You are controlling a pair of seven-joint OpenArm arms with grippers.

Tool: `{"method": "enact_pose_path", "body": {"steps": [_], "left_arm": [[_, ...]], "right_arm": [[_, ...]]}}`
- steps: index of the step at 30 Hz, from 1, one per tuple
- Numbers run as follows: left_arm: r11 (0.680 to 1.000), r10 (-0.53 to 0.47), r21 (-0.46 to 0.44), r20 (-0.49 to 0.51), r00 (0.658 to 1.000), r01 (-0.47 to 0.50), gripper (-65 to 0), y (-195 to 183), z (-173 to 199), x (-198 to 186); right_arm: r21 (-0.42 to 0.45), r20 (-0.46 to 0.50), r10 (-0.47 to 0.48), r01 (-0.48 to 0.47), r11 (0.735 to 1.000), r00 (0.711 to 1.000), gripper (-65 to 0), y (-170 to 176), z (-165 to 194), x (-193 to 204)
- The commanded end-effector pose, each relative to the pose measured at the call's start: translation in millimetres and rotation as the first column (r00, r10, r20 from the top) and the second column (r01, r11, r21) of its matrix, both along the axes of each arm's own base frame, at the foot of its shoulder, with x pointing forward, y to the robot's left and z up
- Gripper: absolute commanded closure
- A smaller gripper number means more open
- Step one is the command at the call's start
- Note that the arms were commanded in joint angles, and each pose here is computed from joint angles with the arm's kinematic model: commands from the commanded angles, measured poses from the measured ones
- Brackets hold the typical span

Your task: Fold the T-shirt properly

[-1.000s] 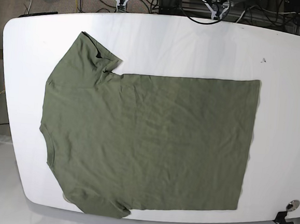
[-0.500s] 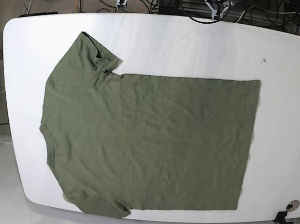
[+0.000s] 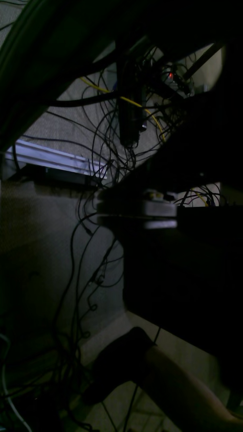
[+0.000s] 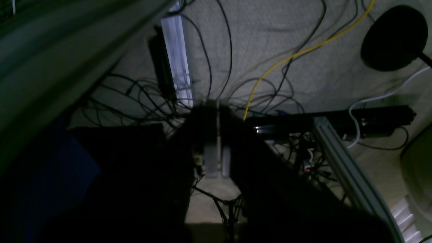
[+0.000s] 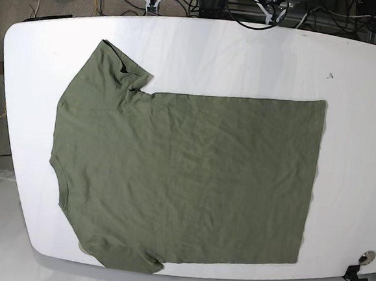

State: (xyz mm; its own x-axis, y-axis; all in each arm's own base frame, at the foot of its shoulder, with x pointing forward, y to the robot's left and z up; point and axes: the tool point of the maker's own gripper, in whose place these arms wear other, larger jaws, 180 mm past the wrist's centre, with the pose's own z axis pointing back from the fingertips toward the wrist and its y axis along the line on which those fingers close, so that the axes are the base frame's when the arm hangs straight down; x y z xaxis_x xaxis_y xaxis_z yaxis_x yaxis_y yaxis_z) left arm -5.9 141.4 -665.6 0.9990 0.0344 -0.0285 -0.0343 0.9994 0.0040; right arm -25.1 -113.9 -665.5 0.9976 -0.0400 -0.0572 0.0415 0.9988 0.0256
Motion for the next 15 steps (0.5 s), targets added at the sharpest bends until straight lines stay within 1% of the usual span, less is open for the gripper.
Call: {"method": "enact_pose_path", "body": {"steps": [1,4,7,13,15], "left_arm": [[1.0,0.004,0.0,0.002,1.0,-0.004,0.0,0.2,0.0,1.1],[1.0,0.0,0.005,-0.003,1.0,0.0,0.0,2.8,0.1,-0.4],[1.0,-0.003,0.015,-0.005,1.0,0.003,0.0,9.0,0.4,-2.4],[0.998,-0.023,0.054,0.078,0.997,0.019,0.0,34.5,4.2,10.1],[0.997,-0.045,0.07,0.099,0.994,0.038,0.0,44.3,7.4,1.0]], "right_arm": [[0.004,0.001,-0.01,0.01,1.0,1.0,-0.1,-1.1,0.1,-1.7],[0.0,0.005,-0.011,0.011,1.0,1.0,-0.2,-5.0,0.1,-4.9],[-0.013,0.018,-0.005,0.005,1.0,1.0,-0.3,-16.6,0.6,-11.5],[-0.048,0.053,0.002,0.001,0.999,0.999,-0.3,-43.9,4.4,-26.3],[-0.065,0.044,0.01,-0.007,0.998,0.999,-0.4,-58.0,8.0,-42.2]]}}
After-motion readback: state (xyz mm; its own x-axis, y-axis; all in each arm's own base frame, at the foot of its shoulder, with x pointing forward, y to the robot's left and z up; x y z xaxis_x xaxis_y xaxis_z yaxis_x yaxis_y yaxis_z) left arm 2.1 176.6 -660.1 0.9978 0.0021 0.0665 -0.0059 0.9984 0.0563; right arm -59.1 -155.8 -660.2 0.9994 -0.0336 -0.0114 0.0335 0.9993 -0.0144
